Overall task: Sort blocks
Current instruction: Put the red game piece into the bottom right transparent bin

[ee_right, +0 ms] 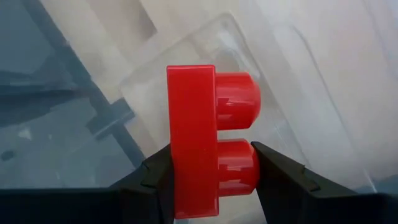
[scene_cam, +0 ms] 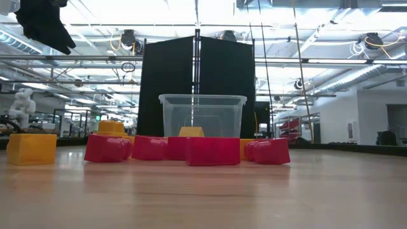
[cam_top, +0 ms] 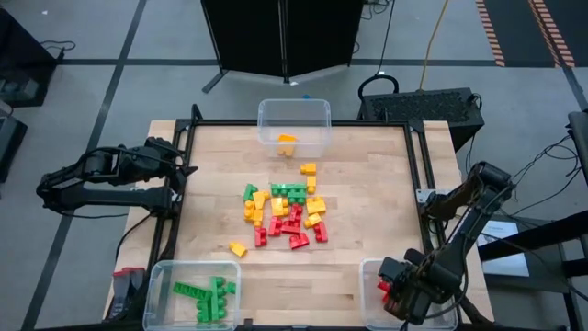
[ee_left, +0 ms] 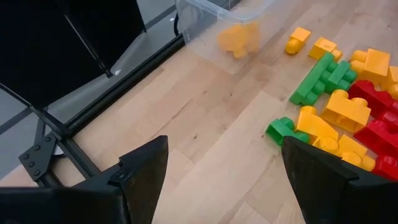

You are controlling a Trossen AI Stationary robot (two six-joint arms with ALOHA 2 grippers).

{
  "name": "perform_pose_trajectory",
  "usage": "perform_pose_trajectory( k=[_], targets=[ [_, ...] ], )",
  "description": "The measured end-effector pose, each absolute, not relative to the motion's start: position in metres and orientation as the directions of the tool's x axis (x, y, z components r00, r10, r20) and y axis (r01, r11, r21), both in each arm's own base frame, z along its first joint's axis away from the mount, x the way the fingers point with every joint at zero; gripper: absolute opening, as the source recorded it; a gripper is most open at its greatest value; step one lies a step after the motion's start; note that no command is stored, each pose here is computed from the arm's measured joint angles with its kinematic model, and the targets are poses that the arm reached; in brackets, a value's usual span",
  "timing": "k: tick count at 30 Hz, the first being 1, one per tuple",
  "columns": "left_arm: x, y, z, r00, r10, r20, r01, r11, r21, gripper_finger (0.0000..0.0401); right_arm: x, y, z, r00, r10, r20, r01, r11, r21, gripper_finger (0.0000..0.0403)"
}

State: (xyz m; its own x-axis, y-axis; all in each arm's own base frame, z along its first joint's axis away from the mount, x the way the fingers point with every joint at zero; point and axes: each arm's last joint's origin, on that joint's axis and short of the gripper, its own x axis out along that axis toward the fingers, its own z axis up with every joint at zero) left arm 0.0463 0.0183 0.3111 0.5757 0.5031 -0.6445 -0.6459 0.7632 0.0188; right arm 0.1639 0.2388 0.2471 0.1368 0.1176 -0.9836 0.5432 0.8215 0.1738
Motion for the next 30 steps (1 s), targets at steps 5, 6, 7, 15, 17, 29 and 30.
perform_pose_trajectory(
  k=[5,6,7,15,17,29,30],
  targets=[
    [0.046,0.018,0.311,0.575,0.504,-0.644,-0.647,0.763,0.019,0.0287,0.157,0.231,0.241,0.12,0.21,-0.97,0.541,0.805,0.241,0.0164],
    [0.046,0.018,0.311,0.576,0.503,-0.644,-0.647,0.763,0.018,0.0287,0.156,0.231,0.239,0.11,0.232,-0.966,0.534,0.806,0.255,0.0164],
    [0.046,0.018,0.311,0.576,0.503,-0.644,-0.647,0.763,0.018,0.0287,0.155,0.23,0.236,0.097,0.244,-0.965,0.528,0.809,0.258,0.0164],
    [0.046,0.018,0.311,0.576,0.504,-0.644,-0.647,0.762,0.018,0.0287,0.153,0.229,0.23,0.053,0.253,-0.966,0.497,0.832,0.245,0.0164],
    [0.046,0.018,0.311,0.575,0.505,-0.644,-0.648,0.761,0.018,0.0287,0.154,0.229,0.23,0.051,0.257,-0.965,0.493,0.834,0.248,0.0165],
    [0.046,0.018,0.311,0.574,0.507,-0.643,-0.661,0.75,0.001,0.0287,0.158,0.236,0.247,0.089,0.306,-0.948,0.477,0.823,0.31,0.0187],
    [0.046,0.018,0.311,0.574,0.507,-0.643,-0.661,0.75,0.001,0.0287,0.159,0.237,0.251,0.095,0.315,-0.944,0.475,0.819,0.321,0.0184]
  ],
)
